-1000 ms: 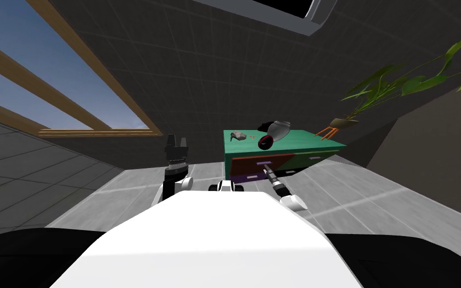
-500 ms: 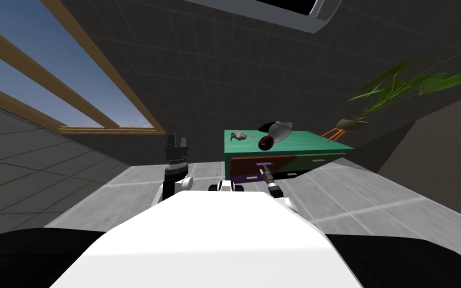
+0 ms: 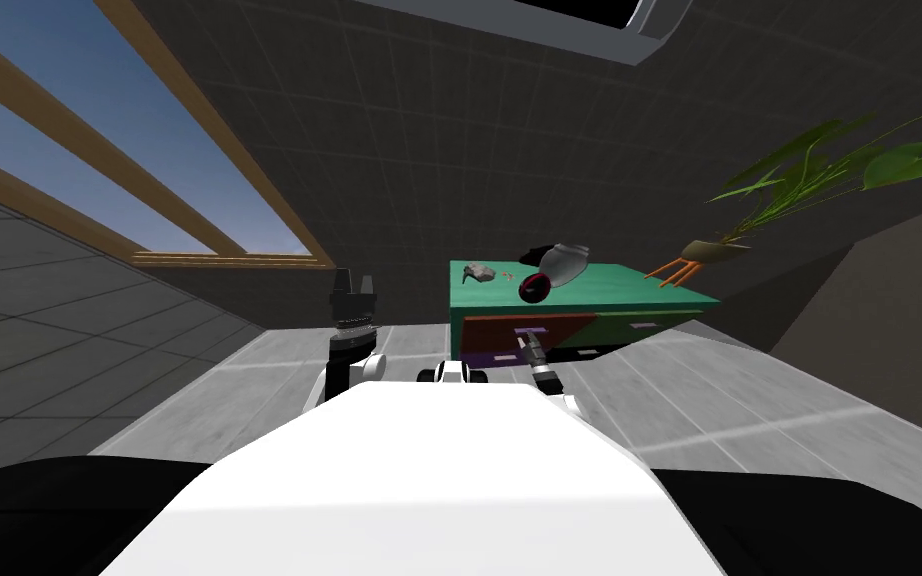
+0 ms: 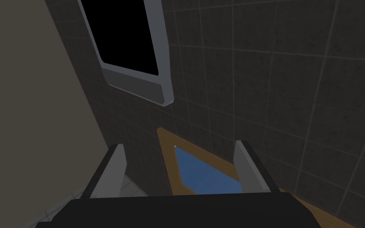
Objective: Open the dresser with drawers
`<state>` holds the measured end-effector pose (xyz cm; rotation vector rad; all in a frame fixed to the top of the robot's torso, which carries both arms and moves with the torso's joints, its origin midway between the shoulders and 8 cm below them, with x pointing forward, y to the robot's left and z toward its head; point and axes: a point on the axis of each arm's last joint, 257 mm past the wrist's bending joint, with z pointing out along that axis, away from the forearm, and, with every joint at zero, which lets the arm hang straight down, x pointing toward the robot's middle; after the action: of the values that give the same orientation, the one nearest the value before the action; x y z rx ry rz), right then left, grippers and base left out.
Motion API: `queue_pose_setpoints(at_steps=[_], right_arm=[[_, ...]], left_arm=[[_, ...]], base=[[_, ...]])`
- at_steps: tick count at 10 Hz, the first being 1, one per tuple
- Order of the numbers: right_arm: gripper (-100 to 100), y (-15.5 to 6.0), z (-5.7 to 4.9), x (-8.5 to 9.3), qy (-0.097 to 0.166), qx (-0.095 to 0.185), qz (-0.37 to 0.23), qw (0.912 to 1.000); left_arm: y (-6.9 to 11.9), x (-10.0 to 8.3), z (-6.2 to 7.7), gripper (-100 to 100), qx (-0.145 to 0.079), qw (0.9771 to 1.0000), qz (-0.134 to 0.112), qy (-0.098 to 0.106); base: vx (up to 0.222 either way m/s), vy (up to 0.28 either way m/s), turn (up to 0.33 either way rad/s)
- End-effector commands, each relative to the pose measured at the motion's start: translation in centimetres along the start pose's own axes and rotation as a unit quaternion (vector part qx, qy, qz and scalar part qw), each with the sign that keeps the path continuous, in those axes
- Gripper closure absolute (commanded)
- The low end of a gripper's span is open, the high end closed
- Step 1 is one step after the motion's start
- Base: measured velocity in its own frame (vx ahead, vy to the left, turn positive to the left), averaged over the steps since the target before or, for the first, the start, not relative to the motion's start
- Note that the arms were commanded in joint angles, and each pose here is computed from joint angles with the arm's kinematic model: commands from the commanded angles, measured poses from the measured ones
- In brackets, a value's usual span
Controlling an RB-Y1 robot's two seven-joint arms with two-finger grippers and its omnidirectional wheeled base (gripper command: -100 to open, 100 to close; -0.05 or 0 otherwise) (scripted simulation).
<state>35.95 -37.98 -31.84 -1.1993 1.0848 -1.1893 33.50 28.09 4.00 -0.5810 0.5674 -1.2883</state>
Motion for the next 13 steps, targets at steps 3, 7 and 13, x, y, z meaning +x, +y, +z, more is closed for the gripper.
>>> queue_pose_setpoints(at_steps=[3,7,13], right_arm=[[100,-0.5,-1.0,0.5,-0.003,0.002,0.0,1.0],[100,-0.5,-2.0,0.7,-0.009,-0.001,0.0,1.0],[-100,-3.2,-2.5,3.5,-0.006,0.003,-0.004,1.0]], left_arm=[[0.0,0.0,0.0,0,0.0,1.0,0.0,0.0],[0.0,0.0,0.0,0,0.0,1.0,0.0,0.0],[0.0,0.0,0.0,0,0.0,1.0,0.0,0.0]], base=[[-0.165,-0.002,-0.018],[-0.166,0.005,-0.03],[-0.047,0.028,0.007]])
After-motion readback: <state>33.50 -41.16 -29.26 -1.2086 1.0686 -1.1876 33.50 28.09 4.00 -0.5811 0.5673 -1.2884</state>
